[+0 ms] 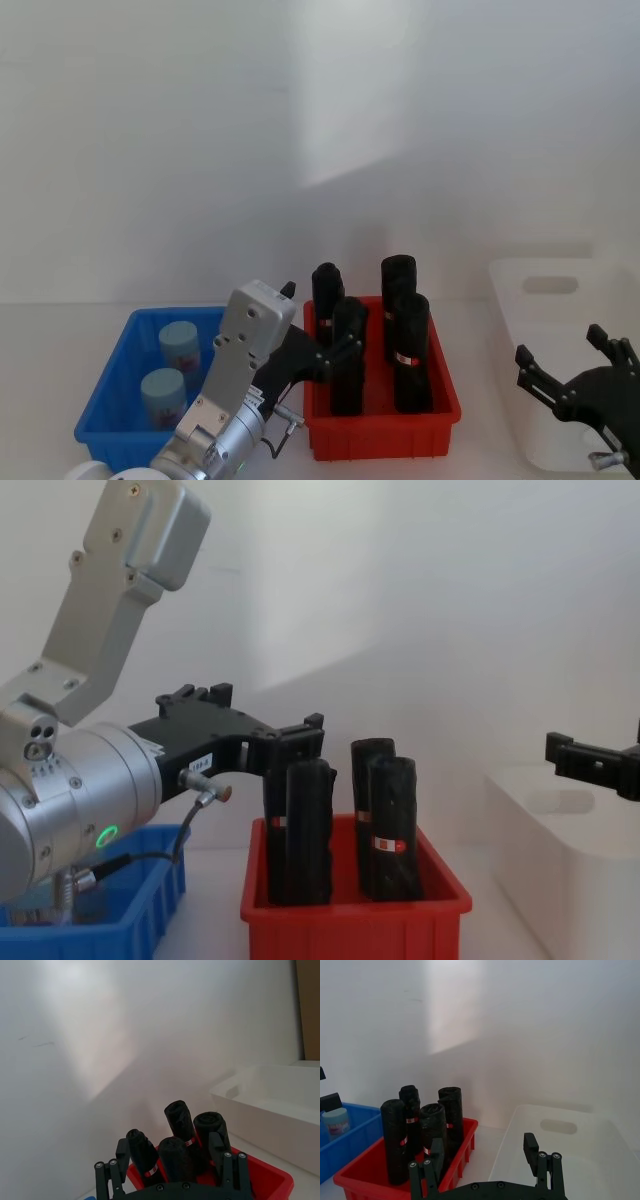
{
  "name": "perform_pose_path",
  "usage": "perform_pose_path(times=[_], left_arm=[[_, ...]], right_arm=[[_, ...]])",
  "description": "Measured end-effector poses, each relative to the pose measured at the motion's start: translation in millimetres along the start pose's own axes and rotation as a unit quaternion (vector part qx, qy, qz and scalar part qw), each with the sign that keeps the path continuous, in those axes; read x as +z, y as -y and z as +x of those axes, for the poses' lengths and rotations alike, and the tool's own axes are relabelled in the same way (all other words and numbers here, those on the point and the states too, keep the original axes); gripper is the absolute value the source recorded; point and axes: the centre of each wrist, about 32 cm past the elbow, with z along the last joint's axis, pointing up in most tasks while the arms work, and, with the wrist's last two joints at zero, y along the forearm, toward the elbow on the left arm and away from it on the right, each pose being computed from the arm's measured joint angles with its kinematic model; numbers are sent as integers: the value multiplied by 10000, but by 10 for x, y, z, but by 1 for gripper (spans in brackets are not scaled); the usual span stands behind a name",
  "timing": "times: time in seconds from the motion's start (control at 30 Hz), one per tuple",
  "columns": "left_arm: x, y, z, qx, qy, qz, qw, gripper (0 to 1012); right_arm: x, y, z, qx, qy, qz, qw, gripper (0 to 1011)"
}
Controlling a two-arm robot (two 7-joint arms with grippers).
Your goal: Pick the cotton swabs from the blue box and place them into the white box.
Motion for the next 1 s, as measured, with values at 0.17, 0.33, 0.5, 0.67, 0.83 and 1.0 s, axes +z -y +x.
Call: perform_pose_path(times=[0.17, 0.33, 0.5, 0.67, 0.83, 1.0], left_arm=[[0, 0, 0, 0, 0, 0, 10000, 1003], [0, 0, 0, 0, 0, 0, 10000, 1003], [0, 0, 0, 0, 0, 0, 10000, 1003], [0, 0, 0, 0, 0, 0, 10000, 1003], [0, 0, 0, 0, 0, 0, 10000, 1003], [0, 0, 0, 0, 0, 0, 10000, 1003]], right_arm=[[0, 0, 0, 0, 0, 0, 10000, 1002], [0, 0, 0, 0, 0, 0, 10000, 1002], [0, 0, 0, 0, 0, 0, 10000, 1002], [0, 0, 0, 0, 0, 0, 10000, 1002], [0, 0, 0, 1, 0, 0, 10000, 1002], [5, -6, 0, 20, -2, -2, 10000, 1002]])
